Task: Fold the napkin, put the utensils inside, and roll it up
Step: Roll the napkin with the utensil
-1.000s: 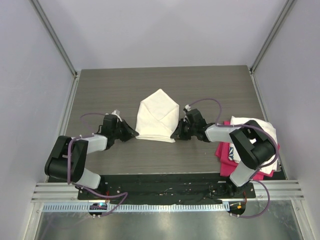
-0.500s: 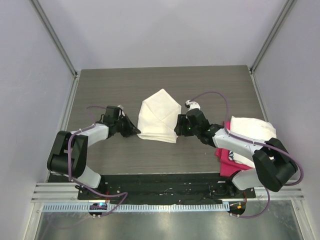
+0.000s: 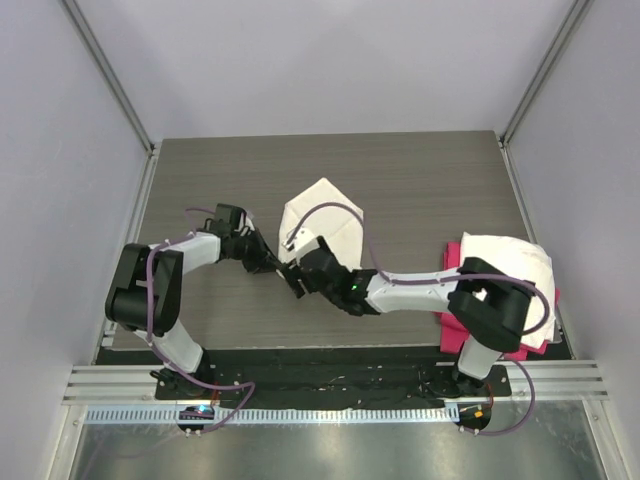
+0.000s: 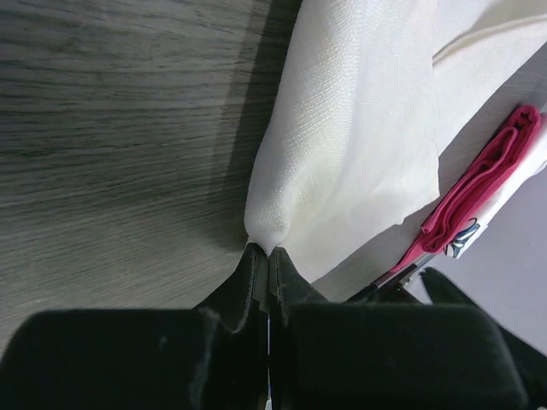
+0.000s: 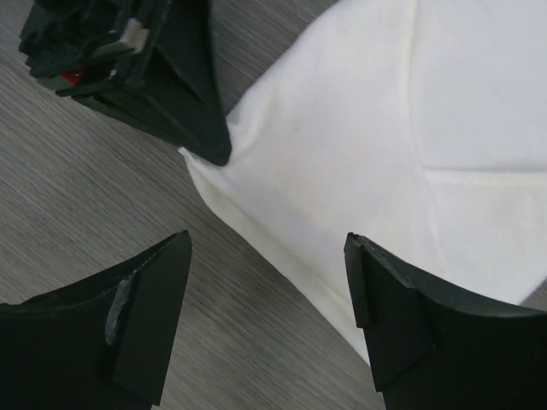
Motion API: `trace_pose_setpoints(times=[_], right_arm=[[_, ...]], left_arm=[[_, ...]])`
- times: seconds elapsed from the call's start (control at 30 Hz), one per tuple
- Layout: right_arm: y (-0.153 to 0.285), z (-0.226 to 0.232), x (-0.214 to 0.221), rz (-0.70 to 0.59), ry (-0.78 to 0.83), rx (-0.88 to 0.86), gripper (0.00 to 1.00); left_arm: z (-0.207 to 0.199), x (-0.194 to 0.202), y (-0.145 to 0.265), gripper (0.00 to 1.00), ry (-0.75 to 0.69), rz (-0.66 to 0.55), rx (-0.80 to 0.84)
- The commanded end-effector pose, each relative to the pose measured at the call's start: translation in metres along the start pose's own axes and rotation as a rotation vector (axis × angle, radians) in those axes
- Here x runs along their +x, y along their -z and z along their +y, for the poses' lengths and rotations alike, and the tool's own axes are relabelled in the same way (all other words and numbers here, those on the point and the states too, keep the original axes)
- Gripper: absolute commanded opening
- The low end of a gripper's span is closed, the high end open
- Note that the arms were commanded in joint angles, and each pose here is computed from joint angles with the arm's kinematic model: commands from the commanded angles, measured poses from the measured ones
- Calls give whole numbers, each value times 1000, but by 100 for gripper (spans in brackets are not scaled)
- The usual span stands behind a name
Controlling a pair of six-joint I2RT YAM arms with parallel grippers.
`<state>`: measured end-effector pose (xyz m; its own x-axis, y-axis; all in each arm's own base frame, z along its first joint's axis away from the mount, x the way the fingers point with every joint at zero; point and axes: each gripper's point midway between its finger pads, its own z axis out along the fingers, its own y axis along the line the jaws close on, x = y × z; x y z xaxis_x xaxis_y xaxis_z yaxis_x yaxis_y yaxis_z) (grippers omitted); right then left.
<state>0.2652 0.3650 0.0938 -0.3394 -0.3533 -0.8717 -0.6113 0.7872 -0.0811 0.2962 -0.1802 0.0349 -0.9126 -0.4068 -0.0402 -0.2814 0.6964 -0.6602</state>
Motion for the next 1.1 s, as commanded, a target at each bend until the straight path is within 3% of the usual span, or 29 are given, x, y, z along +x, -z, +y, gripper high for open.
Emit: trace_pose_setpoints(times=[0.0, 0.4, 0.77, 1.07], right_arm=[[-14, 22, -46, -156, 73, 58, 80], [-54, 50, -26, -167, 228, 146, 80], [-68, 20, 6, -132, 348, 349, 77], [-47, -8, 28, -85, 425, 427, 76]], left_arm=[[-5, -1, 8, 0, 0, 48, 41], [-4, -1, 11, 0, 14, 63, 70], [-1, -6, 14, 0, 31, 53, 74], [2, -11, 16, 0, 41, 40, 74]])
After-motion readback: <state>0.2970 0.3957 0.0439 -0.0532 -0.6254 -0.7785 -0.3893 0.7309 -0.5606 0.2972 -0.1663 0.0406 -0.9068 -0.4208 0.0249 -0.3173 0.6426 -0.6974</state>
